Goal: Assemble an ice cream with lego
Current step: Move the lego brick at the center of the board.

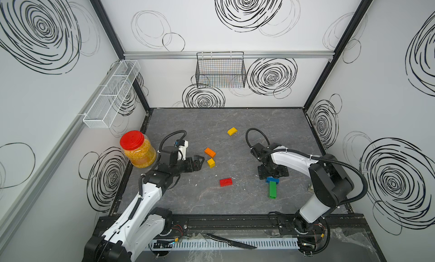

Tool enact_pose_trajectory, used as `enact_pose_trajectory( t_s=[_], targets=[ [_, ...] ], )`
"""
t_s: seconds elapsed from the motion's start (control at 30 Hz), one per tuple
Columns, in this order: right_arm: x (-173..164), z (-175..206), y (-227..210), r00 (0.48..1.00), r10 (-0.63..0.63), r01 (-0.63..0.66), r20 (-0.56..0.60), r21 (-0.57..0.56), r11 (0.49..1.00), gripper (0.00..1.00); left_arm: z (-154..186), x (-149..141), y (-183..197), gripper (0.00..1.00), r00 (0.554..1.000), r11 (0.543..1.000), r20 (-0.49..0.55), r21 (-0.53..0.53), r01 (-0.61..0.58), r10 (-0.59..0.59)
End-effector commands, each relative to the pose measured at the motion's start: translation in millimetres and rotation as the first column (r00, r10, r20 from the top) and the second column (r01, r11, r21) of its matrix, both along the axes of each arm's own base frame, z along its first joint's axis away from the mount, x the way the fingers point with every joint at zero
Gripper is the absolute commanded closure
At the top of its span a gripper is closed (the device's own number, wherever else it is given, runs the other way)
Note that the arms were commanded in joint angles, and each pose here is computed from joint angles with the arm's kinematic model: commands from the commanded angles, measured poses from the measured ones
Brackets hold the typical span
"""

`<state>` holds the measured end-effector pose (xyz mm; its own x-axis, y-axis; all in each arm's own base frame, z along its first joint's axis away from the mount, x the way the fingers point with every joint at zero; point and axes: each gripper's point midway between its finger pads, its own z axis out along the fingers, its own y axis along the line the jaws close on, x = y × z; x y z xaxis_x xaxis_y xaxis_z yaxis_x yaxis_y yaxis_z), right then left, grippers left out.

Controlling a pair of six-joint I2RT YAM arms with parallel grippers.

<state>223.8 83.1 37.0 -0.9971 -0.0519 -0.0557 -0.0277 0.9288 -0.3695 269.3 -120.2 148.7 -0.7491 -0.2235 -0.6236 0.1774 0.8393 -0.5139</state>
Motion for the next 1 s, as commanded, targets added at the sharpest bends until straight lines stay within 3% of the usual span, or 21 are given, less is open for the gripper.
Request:
enact_pose_trajectory(
  t_s=[0.0,0.2,0.5,0.73,0.97],
  targets=[
    [-6.5,7.2,-15.5,0.999,-0.031,0.031,0.007,-0.042,0.999,0.00,0.5,2.0,-0.7,0.01,1.000,1.000,0.010,0.001,-0.003,0.002],
    [-3.1,10.3,-13.5,0.999,-0.036,0.036,0.022,-0.011,0.999,0.00,0.5,1.7,0.0,0.01,1.000,1.000,0.013,0.013,-0.007,0.007],
    [12.2,38.7,36.7,0.993,0.026,-0.047,0.111,0.195,0.980,0.00,-1.9,0.5,5.2,0.01,0.999,0.994,0.022,0.100,-0.044,0.042],
    [21.1,74.8,64.9,0.977,0.040,-0.116,0.209,0.366,0.923,0.00,0.1,-2.1,0.8,0.01,0.998,0.973,0.010,0.222,-0.065,0.065],
    [23.4,97.1,84.3,0.960,0.024,-0.169,0.279,0.510,0.843,0.00,3.8,-4.1,-7.7,0.01,0.989,0.933,-0.069,0.345,-0.101,0.133]
  ],
)
